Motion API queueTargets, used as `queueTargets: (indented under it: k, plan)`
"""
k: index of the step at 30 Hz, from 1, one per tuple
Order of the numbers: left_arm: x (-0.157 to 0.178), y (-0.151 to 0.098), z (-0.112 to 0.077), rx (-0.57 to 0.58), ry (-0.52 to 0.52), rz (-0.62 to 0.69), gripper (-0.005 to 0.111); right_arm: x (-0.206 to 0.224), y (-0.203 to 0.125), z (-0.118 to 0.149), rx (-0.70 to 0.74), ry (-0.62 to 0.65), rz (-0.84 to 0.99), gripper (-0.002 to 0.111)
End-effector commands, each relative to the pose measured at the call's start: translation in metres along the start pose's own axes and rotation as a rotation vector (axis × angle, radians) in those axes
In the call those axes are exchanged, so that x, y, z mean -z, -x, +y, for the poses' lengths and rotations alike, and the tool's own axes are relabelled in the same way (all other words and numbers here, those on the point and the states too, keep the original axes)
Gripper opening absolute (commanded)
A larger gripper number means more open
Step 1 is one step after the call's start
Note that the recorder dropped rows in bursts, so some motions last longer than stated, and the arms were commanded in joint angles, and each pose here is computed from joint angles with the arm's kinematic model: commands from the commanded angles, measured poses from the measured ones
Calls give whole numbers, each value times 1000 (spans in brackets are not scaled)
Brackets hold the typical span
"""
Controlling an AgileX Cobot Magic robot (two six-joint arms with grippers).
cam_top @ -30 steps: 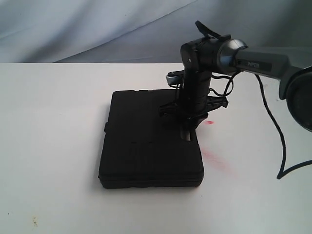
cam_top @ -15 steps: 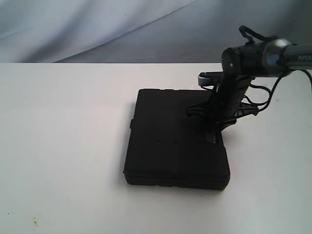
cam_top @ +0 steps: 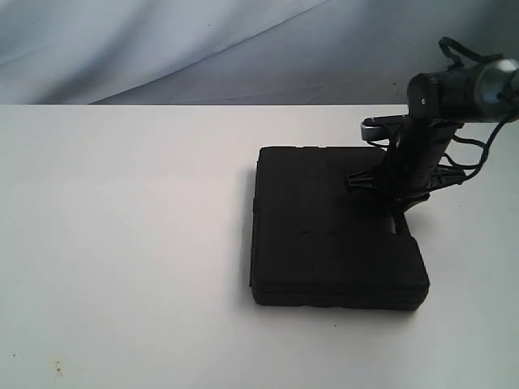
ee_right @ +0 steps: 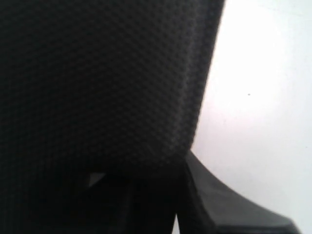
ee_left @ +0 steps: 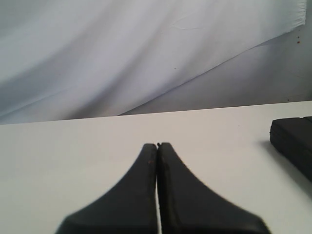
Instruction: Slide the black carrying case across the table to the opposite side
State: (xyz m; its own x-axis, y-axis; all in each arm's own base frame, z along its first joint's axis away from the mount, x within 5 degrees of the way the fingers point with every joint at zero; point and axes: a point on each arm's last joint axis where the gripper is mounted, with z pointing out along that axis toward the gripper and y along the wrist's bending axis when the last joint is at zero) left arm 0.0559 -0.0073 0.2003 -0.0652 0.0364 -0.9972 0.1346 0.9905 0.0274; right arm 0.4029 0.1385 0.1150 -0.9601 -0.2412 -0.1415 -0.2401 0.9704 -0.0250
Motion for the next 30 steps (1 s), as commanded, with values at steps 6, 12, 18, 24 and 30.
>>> queueTargets:
  k: [6,12,18,24,30]
  plan:
    - [0,-1,0,20,0,-10,0,-4,-3,-42,32,-57,31,0]
    - [0,-1,0,20,0,-10,0,-4,-4,-59,19,-67,34,0]
    - [0,-1,0,20,0,-10,0,-4,-2,-62,34,-83,17,0]
    - [0,-1,0,20,0,-10,0,-4,1,-62,53,-82,-14,0]
    - [0,-1,0,20,0,-10,0,-4,2,-62,62,-82,-28,0]
